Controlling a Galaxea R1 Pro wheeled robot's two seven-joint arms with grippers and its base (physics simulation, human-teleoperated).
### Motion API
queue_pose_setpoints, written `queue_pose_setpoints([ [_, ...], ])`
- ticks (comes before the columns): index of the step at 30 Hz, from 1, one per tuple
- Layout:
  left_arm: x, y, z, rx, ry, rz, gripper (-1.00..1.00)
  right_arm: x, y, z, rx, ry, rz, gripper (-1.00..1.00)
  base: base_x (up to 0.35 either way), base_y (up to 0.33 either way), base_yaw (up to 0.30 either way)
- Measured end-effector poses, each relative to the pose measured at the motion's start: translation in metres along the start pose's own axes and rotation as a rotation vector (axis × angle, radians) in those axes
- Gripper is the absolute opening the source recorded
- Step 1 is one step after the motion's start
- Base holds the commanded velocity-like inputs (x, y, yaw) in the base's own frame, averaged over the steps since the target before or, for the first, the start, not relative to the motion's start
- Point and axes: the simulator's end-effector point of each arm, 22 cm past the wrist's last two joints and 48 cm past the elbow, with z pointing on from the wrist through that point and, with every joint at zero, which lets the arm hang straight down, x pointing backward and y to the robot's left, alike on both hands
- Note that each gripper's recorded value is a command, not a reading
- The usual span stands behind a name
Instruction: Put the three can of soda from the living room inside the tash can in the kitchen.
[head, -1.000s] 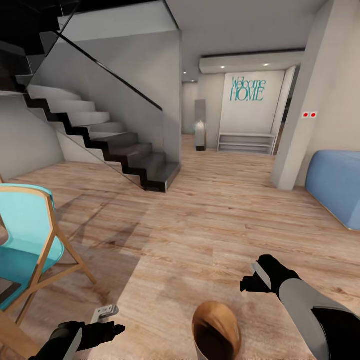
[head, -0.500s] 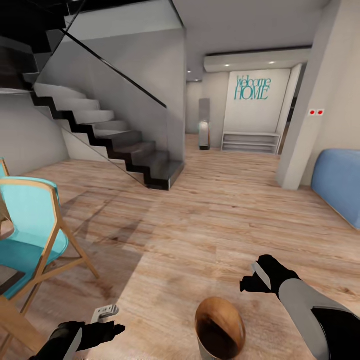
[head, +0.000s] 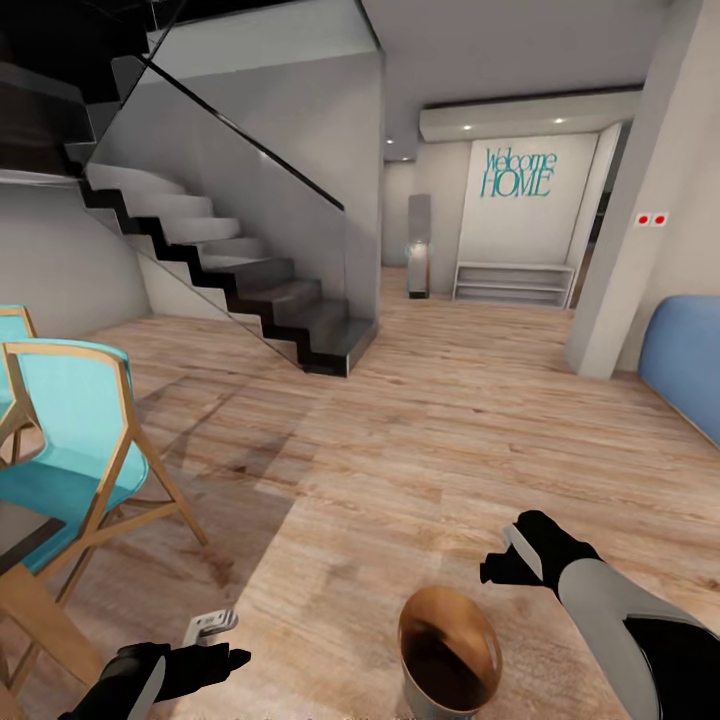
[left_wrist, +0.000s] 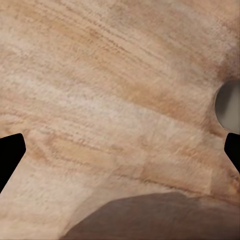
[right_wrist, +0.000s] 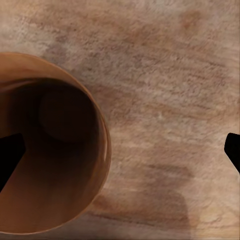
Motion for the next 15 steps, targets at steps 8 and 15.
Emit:
queue_pose_setpoints([
  [8, 0.011, 0.006, 0.014, 0.0, 0.0, 0.0, 1.0, 0.01, -0.001, 0.017, 0.001, -0.001, 0.001, 1.0, 0.0, 0.0, 0.001],
  [15, 0.02, 0.011, 0.025, 0.0, -0.002, 0.001, 1.0, 0.018, 0.0, 0.031, 0.0, -0.001, 0.0, 1.0, 0.0, 0.0, 0.0],
])
